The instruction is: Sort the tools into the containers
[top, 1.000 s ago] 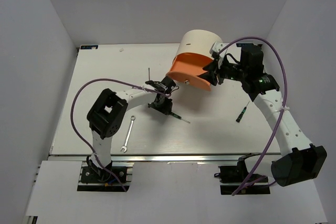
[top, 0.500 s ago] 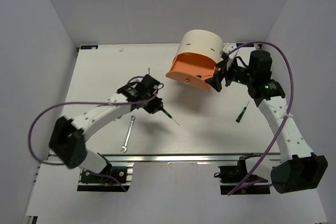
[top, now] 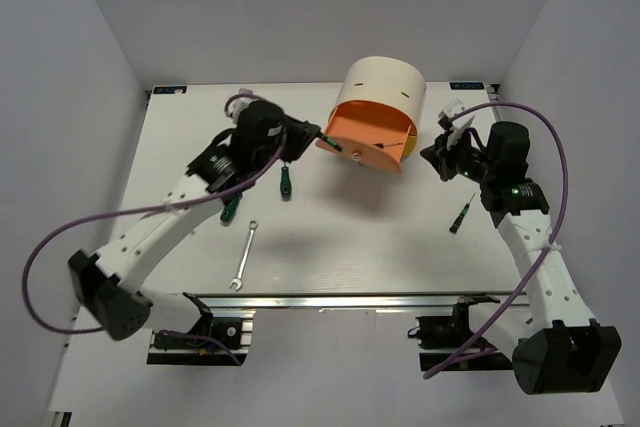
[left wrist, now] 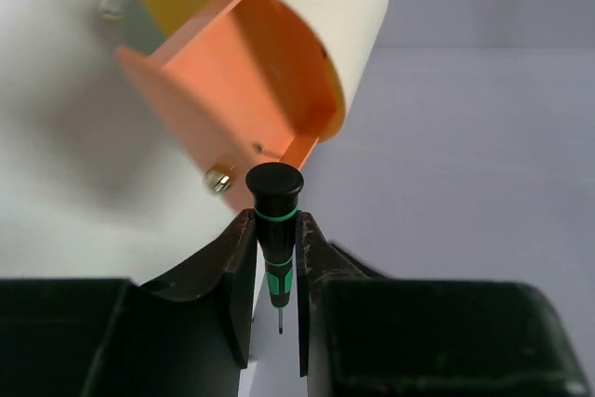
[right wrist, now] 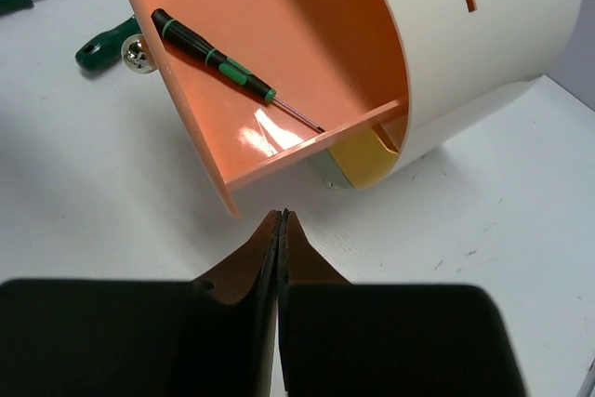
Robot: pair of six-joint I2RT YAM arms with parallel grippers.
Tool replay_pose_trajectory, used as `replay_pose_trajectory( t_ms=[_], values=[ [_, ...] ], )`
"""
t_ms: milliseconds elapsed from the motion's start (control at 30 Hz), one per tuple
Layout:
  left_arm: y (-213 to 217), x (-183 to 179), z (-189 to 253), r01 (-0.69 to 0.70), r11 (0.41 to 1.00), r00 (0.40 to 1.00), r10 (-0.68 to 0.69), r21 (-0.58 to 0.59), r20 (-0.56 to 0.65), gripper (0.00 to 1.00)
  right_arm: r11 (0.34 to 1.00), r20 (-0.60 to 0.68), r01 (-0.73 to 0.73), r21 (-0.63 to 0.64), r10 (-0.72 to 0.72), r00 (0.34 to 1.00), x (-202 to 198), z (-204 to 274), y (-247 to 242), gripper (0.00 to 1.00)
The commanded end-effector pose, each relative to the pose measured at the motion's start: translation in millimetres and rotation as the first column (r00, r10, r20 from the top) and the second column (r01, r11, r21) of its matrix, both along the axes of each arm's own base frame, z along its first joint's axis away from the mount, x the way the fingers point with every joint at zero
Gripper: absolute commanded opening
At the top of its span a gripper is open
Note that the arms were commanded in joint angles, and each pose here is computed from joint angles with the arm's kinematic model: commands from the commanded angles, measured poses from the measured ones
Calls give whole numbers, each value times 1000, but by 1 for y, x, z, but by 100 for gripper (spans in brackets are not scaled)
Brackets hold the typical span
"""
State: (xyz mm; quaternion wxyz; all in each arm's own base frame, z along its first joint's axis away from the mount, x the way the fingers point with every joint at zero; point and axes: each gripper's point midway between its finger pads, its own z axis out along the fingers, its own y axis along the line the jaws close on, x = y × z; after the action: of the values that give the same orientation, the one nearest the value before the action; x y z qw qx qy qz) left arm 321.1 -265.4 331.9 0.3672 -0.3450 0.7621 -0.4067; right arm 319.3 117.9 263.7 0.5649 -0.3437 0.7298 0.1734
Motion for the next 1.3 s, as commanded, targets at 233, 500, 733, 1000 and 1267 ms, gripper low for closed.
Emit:
replay_pose_trajectory(
  t_ms=[233, 500, 733, 1000, 1267],
  values=[
    [-81, 82, 38, 57, 995, 991, -47, -76, 127, 0, 994, 90, 110, 23, -111, 990, -10, 15, -18, 0],
    [-112, 94, -14, 108, 990, 994, -107, -87, 8, 22, 989, 64, 146, 10, -146, 987, -24, -1, -25, 14],
    [-122, 90, -9, 165, 979, 986, -162, -120, 36, 55, 987, 46, 158, 0, -158, 986, -23, -7, -29, 25],
    [-106, 97, 46, 181, 981, 967, -165, -73, 192, 49, 993, 9, 34, -117, -33, 999, -27, -20, -27, 60],
    [-1, 43, 108, 74, 959, 827, -213, 275, 520, 35, 944, -224, -100, -314, 29, 974, -28, -52, -82, 53]
  ],
)
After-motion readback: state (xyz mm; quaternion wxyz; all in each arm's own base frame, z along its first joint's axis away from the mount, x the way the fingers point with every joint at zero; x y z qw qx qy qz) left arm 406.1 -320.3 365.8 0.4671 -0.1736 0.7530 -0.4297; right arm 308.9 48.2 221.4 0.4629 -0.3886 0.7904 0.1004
